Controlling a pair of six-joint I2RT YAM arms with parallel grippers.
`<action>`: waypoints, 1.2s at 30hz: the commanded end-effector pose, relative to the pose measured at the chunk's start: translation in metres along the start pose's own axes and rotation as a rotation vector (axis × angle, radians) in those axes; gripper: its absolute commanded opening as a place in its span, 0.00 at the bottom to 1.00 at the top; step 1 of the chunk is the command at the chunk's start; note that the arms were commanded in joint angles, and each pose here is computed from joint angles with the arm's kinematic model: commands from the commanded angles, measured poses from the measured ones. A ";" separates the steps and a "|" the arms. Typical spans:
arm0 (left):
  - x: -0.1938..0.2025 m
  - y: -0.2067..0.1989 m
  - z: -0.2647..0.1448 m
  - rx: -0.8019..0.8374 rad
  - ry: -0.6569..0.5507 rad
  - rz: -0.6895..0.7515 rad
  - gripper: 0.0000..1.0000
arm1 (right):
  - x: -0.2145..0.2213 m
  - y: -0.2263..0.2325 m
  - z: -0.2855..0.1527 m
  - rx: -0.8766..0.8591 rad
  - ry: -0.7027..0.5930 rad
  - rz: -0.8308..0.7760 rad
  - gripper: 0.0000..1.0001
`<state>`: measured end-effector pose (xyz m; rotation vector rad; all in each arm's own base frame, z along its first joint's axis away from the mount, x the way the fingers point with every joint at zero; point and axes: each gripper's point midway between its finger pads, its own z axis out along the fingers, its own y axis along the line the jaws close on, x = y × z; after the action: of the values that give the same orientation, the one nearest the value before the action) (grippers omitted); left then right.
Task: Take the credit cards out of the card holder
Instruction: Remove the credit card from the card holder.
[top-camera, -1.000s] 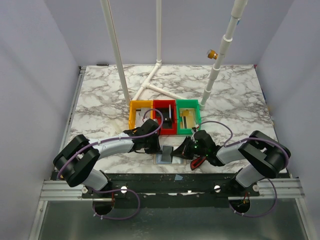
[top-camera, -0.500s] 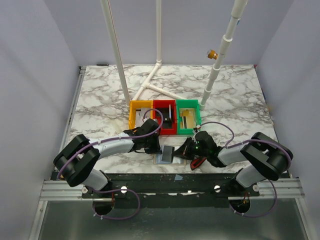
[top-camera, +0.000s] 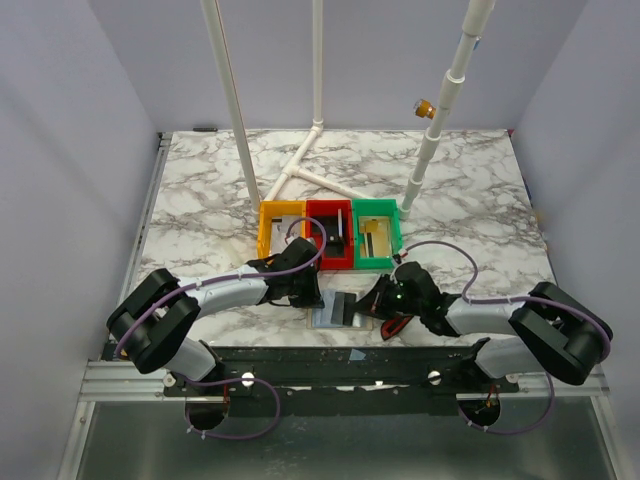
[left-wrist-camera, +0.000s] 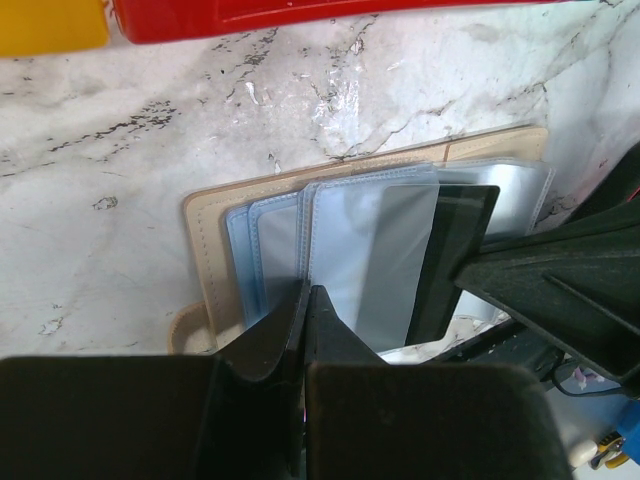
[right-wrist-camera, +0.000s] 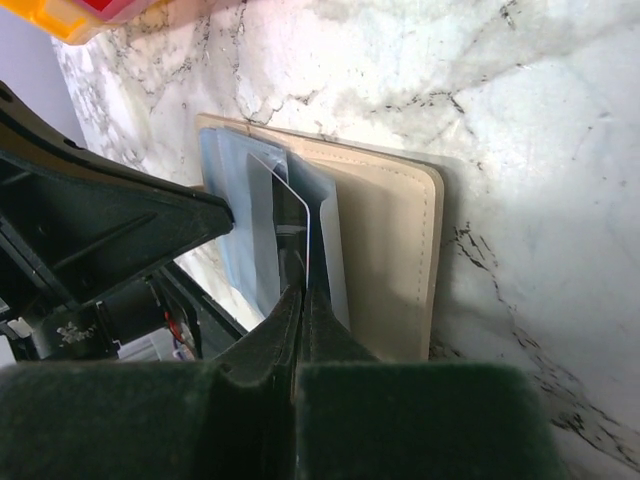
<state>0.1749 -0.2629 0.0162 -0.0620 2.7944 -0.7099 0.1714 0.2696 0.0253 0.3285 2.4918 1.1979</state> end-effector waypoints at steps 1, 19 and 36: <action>0.051 0.082 0.013 -0.282 0.146 0.013 0.00 | -0.003 -0.021 -0.008 0.091 -0.026 -0.032 0.01; 0.014 0.035 -0.003 -0.184 0.060 0.058 0.00 | -0.029 0.011 -0.029 0.165 -0.061 -0.162 0.01; 0.004 0.019 -0.015 -0.143 0.032 0.078 0.00 | -0.030 0.027 -0.034 0.132 -0.046 -0.167 0.01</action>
<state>0.1777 -0.2631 0.0267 -0.0018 2.8048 -0.6523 0.1812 0.2484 0.0575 0.1962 2.5366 0.9359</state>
